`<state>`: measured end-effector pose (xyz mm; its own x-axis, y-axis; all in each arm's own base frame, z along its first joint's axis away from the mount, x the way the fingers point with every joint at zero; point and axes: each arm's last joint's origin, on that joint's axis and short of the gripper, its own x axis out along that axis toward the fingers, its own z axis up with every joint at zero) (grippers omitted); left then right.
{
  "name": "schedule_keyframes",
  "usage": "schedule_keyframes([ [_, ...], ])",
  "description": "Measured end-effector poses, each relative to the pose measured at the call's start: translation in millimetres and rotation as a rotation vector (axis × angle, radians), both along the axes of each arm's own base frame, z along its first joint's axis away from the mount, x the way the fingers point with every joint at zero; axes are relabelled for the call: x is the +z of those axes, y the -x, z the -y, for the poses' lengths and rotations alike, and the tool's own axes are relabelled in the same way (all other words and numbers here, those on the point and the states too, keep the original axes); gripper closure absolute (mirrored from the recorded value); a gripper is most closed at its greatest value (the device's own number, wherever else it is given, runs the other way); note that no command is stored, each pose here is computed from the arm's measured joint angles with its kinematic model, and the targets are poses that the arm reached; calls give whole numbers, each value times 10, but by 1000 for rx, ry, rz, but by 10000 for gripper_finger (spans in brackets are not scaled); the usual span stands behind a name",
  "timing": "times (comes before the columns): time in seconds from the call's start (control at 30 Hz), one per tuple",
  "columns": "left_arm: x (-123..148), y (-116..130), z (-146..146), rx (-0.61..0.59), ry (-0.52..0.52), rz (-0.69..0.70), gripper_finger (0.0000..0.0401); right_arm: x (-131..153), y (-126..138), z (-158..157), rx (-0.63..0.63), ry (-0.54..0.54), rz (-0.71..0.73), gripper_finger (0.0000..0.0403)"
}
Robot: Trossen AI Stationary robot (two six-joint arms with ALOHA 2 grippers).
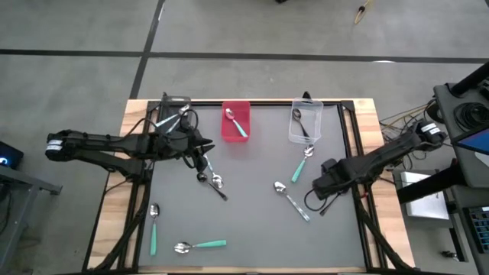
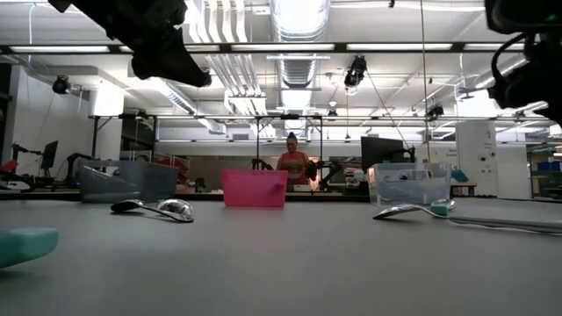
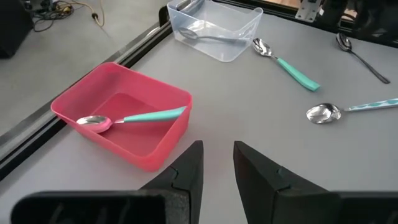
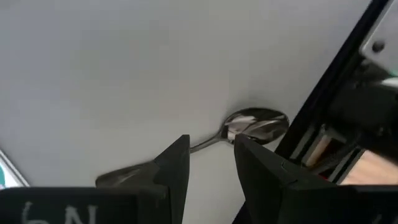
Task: Sort silverware by color (type)
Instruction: Put the black spoon into the transparent bin
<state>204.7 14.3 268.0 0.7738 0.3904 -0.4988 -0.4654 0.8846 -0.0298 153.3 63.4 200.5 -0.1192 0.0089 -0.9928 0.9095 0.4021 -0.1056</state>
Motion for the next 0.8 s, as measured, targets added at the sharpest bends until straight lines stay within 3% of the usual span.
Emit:
schedule_keyframes([
  [0.47, 8, 12, -30, 91, -64, -2, 330, -321, 160, -183, -165, -73, 111, 285],
  [0.8, 38, 10, -53, 154, -145, 5, 330, -410, 244, -295, -249, -87, 68, 286],
])
